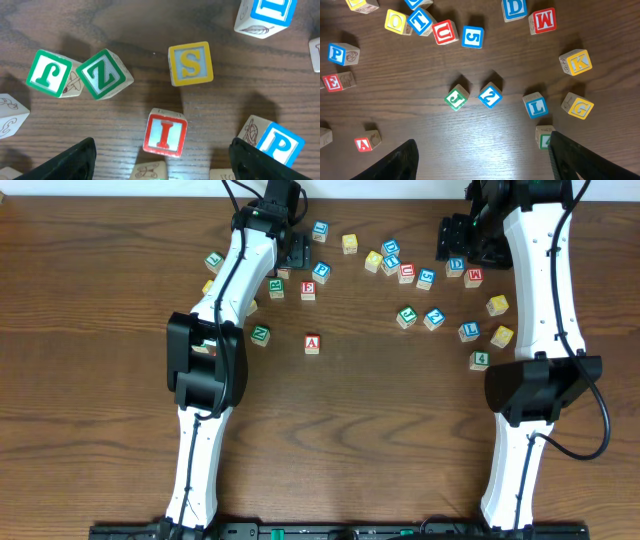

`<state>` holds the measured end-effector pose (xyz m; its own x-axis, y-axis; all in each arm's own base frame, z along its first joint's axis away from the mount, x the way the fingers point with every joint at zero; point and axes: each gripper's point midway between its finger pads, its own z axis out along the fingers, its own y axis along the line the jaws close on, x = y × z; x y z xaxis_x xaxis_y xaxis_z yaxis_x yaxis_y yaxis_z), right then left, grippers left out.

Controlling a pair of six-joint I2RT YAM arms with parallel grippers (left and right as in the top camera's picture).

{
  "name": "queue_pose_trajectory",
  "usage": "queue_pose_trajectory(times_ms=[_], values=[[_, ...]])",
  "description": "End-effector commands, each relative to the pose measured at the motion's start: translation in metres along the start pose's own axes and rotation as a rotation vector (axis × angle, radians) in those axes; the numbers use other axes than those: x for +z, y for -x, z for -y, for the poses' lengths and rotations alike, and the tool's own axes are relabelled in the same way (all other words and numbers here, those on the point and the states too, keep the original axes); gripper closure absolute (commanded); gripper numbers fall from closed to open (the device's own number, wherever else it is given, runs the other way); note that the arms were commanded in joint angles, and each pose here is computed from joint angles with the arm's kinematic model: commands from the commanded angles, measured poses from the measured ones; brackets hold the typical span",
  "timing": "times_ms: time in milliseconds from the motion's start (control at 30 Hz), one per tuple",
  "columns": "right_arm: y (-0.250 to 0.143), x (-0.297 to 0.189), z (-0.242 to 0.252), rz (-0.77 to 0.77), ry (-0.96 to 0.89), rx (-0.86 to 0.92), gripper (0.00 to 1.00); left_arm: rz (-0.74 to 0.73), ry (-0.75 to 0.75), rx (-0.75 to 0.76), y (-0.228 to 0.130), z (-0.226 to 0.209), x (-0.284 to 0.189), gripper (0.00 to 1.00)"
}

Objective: Spell out AI2
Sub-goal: 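Move the left gripper over the red I block, then lower the left gripper and grasp the red I block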

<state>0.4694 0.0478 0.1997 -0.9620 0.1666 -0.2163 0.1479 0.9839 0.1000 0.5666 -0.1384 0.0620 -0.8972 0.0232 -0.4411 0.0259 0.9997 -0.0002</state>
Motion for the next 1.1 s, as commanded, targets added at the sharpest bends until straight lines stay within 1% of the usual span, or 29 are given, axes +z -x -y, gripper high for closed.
queue_pose_trajectory(times_ms=[0,133,300,433,500,533,567,633,1067], values=[[-0.002,-0.006,-0.001,0.012,-0.012,-0.022,0.22,-0.042,0.022,0.022,-0.016,-0.001,0.029,0.17],[-0.001,-0.006,-0.001,0.012,-0.012,-0.039,0.22,-0.035,0.045,0.039,-0.017,-0.005,0.047,0.17],[-0.001,-0.006,-0.001,0.012,-0.012,-0.04,0.22,0.005,0.095,0.03,-0.01,-0.016,0.056,0.18],[-0.001,-0.006,-0.001,0.014,-0.014,-0.04,0.21,0.021,0.095,0.019,-0.005,-0.02,0.057,0.24],[0.0,-0.006,0.0,0.018,-0.019,-0.04,0.21,0.027,0.096,0.016,-0.003,-0.021,0.057,0.31],[0.0,-0.006,0.001,0.02,-0.022,-0.04,0.2,0.027,0.095,0.016,-0.003,-0.021,0.057,0.38],[0.0,-0.006,0.001,0.02,-0.022,-0.04,0.2,0.028,0.095,0.016,-0.003,-0.021,0.057,0.43],[0.001,-0.006,0.001,0.022,-0.021,-0.04,0.19,0.027,0.094,0.018,-0.003,-0.02,0.055,0.49],[0.002,-0.006,0.002,0.025,-0.032,-0.04,0.18,0.035,0.09,0.021,0.003,-0.017,0.035,0.61]])
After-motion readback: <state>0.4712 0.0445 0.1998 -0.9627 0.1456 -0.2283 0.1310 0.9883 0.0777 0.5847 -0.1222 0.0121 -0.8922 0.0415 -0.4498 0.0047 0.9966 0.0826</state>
